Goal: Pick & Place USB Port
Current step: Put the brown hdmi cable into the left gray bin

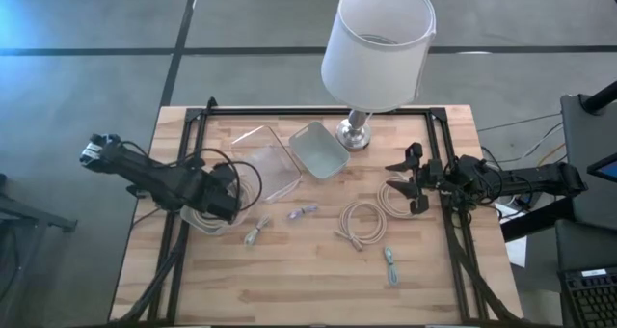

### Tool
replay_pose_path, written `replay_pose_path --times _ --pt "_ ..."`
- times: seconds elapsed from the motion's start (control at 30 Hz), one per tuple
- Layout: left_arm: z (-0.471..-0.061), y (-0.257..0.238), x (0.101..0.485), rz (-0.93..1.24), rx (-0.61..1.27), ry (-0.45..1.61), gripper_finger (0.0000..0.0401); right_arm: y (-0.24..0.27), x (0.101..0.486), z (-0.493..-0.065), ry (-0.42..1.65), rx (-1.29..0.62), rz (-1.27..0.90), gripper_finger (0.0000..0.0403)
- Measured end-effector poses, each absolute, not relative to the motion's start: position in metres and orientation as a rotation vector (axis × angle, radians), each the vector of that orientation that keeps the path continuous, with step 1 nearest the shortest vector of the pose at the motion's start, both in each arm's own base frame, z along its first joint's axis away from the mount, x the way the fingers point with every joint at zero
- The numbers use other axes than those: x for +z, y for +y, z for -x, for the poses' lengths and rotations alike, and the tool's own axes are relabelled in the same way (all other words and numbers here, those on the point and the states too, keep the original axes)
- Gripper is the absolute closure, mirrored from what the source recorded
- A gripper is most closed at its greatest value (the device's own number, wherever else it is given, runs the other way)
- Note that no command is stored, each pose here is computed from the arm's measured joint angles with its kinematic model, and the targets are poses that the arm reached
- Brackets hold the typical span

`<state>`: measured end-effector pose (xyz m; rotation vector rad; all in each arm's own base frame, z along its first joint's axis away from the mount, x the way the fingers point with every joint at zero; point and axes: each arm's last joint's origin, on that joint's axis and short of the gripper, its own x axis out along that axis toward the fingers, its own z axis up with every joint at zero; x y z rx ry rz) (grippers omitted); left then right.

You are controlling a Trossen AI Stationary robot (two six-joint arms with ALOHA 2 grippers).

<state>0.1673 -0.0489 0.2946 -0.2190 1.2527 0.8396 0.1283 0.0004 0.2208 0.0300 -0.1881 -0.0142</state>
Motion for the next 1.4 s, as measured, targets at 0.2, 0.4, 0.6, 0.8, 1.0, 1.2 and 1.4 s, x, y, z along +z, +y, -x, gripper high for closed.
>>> replay_pose_path --times 0.2,0.4,0.6,0.8,1.0,1.2,1.4 --pt "-0.164 -0.045 0.279 0.180 0.915 1.249 0.0382 0.000 0.221 -0.128 -0.188 -0.014 -0.030 0.0216" --pt "-0.163 -0.045 0.274 0.178 0.916 1.286 0.0382 0.000 0.221 -0.128 -0.188 -0.014 -0.030 0.0216" --pt "-0.166 -0.047 0.285 0.176 0.853 1.284 0.0382 0.000 0.221 -0.128 -0.188 -0.015 -0.030 0.0216" --pt "-0.168 -0.047 0.293 0.136 0.801 1.281 0.0382 0.000 0.220 -0.128 -0.180 -0.013 -0.052 0.0216" --pt "-0.164 -0.041 0.276 0.086 0.792 1.385 0.0382 0.000 0.220 -0.128 -0.181 -0.012 -0.057 0.0216" --pt "-0.152 -0.038 0.244 0.050 0.831 1.519 0.0382 0.000 0.220 -0.128 -0.181 -0.010 -0.082 0.0216" --pt "-0.142 -0.034 0.224 0.022 0.878 1.586 0.0383 0.000 0.220 -0.128 -0.181 -0.010 -0.079 0.0216"
